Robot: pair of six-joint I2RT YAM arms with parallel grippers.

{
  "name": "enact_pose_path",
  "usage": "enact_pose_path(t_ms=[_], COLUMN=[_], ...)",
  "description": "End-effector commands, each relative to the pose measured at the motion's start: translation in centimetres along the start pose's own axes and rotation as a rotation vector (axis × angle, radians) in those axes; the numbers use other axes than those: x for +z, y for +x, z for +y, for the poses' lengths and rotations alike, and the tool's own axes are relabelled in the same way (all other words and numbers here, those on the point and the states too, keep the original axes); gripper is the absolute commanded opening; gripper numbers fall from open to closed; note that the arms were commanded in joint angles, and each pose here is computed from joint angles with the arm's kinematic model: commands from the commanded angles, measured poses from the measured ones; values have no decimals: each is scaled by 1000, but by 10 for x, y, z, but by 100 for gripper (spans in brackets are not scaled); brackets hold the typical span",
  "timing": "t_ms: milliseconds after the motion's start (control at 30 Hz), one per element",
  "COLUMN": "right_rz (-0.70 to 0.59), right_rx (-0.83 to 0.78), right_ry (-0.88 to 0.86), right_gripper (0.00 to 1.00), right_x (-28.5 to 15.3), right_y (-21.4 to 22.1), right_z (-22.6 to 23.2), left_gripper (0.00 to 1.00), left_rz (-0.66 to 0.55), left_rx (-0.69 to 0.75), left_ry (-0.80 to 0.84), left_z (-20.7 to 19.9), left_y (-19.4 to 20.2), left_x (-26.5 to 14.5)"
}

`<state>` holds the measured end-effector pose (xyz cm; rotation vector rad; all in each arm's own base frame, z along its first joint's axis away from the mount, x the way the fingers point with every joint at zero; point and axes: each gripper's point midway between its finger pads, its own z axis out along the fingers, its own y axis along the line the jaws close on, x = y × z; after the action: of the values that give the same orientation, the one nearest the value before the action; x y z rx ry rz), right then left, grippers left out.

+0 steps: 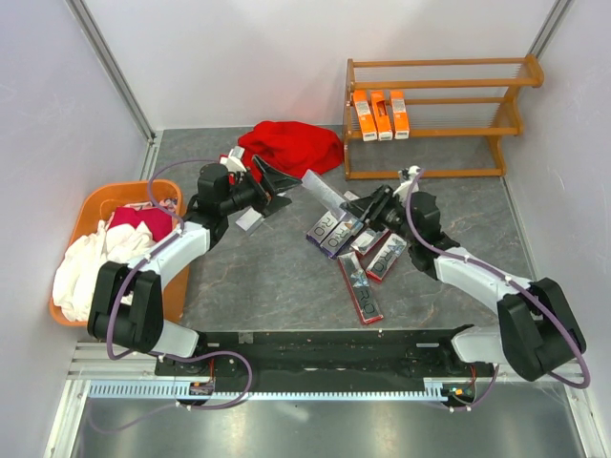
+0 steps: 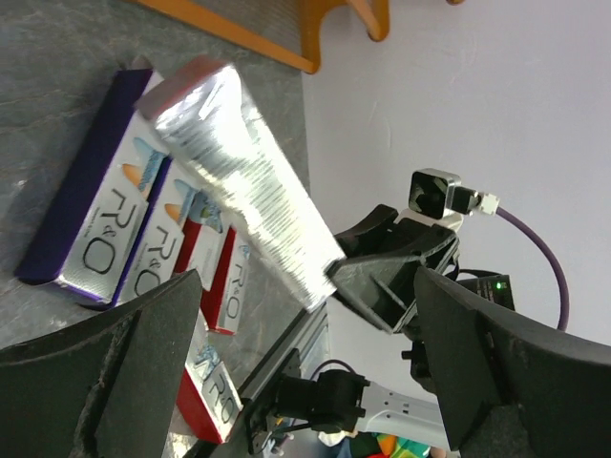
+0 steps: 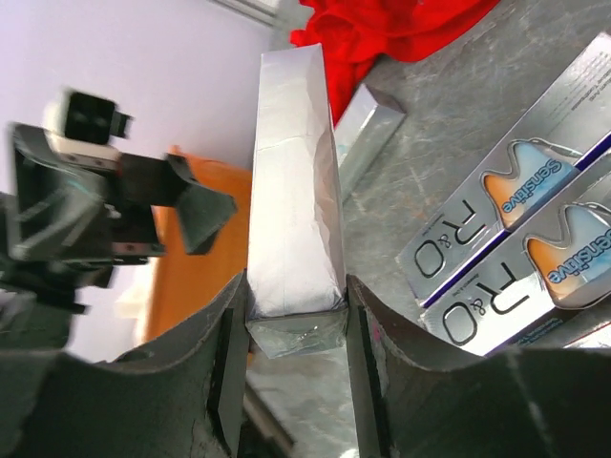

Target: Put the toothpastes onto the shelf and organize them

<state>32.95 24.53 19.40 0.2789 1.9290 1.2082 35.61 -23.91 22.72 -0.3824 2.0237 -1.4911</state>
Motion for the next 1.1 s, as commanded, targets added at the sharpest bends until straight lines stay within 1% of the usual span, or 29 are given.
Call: enact_pose_path(t_ms=[0,33,100,133,167,200,267,367,400,433,567,733,900,1067], right_rz=[-19,-29,-41,-62,-91,-84,-129,-133,-160,-135,-158,-174,-220,-266], right_rx=[140,164,193,196,229,242,256,248,234,226,229,227,220,245], right_ry=[-274,-299,-297,-327,-322,-326,-337,-362,-364,-371,-367,-378,-376,-359], right_gripper=[29,28,28,28,27,27,27,27,27,27,27,27,27,26], right_x=[-20,-23,-32,-37,-43,-48,-60,-73,-78,-81,-91,-93,-92,-85], right_y=[-28,-34,-44,-52,-63,-64,-82,-93,-105,-104,-118,-129,-151,-172], right_z=[38,39,25,28,20,16,10,7,4,4,-5,-7,-11,-25], left_gripper=[100,100,100,100,100,100,100,100,100,100,100,100,100,100], left_rz=[-19,-14,-12,-12,-11,-12,-11,-11,-9,-8,2,5,13,17], left_rx=[82,83,84,86,84,87,90,91,93,90,87,92,89,93], left_ry=[-18,-17,-21,-20,-25,-26,-28,-34,-33,-37,-34,-30,-22,-19], left_z=[-3,-3,-1,-2,0,0,1,3,2,4,4,1,-1,-3], left_y=[-5,-4,-4,-4,-4,-4,-5,-5,-5,-5,-4,-4,-4,-3], left_x=[-4,-4,-3,-3,-3,-3,-2,-1,-1,0,1,1,1,0])
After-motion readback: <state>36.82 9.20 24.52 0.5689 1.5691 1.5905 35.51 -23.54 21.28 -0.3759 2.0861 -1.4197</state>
